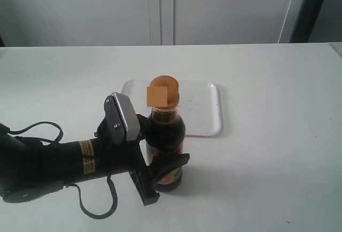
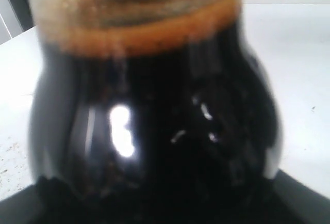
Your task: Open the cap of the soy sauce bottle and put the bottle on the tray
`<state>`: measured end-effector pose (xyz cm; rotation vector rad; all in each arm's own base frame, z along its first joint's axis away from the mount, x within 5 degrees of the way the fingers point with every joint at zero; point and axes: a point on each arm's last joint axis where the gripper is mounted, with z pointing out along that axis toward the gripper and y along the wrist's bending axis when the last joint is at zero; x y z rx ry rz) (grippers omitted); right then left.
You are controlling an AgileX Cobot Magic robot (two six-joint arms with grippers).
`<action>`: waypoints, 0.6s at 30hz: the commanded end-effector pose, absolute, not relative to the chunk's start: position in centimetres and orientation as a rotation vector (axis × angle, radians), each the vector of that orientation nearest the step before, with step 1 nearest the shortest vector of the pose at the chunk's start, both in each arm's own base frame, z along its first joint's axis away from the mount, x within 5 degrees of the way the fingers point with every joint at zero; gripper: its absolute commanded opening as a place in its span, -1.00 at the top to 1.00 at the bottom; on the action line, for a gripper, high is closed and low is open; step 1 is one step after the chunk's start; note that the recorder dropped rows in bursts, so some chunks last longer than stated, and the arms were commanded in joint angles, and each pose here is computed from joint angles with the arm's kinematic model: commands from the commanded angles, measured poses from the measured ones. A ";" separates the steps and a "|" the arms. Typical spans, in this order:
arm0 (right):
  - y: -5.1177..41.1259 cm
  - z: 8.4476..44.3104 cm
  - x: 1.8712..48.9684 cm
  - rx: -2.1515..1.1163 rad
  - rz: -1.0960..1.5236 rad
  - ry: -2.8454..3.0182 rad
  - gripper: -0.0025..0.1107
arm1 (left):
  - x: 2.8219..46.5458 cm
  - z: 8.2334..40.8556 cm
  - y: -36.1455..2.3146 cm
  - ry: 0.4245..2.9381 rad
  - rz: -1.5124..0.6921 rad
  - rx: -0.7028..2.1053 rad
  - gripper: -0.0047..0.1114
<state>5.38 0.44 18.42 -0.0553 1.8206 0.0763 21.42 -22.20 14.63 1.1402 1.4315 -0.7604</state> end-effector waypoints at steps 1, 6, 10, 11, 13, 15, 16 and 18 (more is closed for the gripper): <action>0.4 18.9 5.5 -0.090 0.044 1.753 0.96 | 21.3 14.8 -22.4 1.396 -0.751 1.192 0.92; 0.5 20.2 5.6 -0.107 0.030 1.603 0.96 | 21.2 15.0 -22.7 1.354 -0.763 1.240 0.92; 0.5 21.4 5.6 -0.103 0.036 1.474 0.96 | 21.1 15.0 -22.8 1.342 -0.767 1.259 0.92; 0.5 21.6 5.6 -0.098 0.042 1.446 0.96 | 21.1 15.0 -22.8 1.342 -0.767 1.259 0.92; 0.5 22.2 5.5 -0.047 0.100 1.380 0.96 | 21.1 15.0 -22.8 1.342 -0.767 1.259 0.92; 0.5 22.8 5.3 0.004 0.165 1.315 0.96 | 21.1 15.0 -22.8 1.342 -0.767 1.259 0.92; 0.5 23.0 5.3 0.038 0.211 1.293 0.96 | 21.1 15.0 -22.8 1.342 -0.767 1.259 0.92; 0.5 23.5 5.1 0.103 0.303 1.241 0.96 | 21.1 15.0 -22.8 1.343 -0.767 1.256 0.92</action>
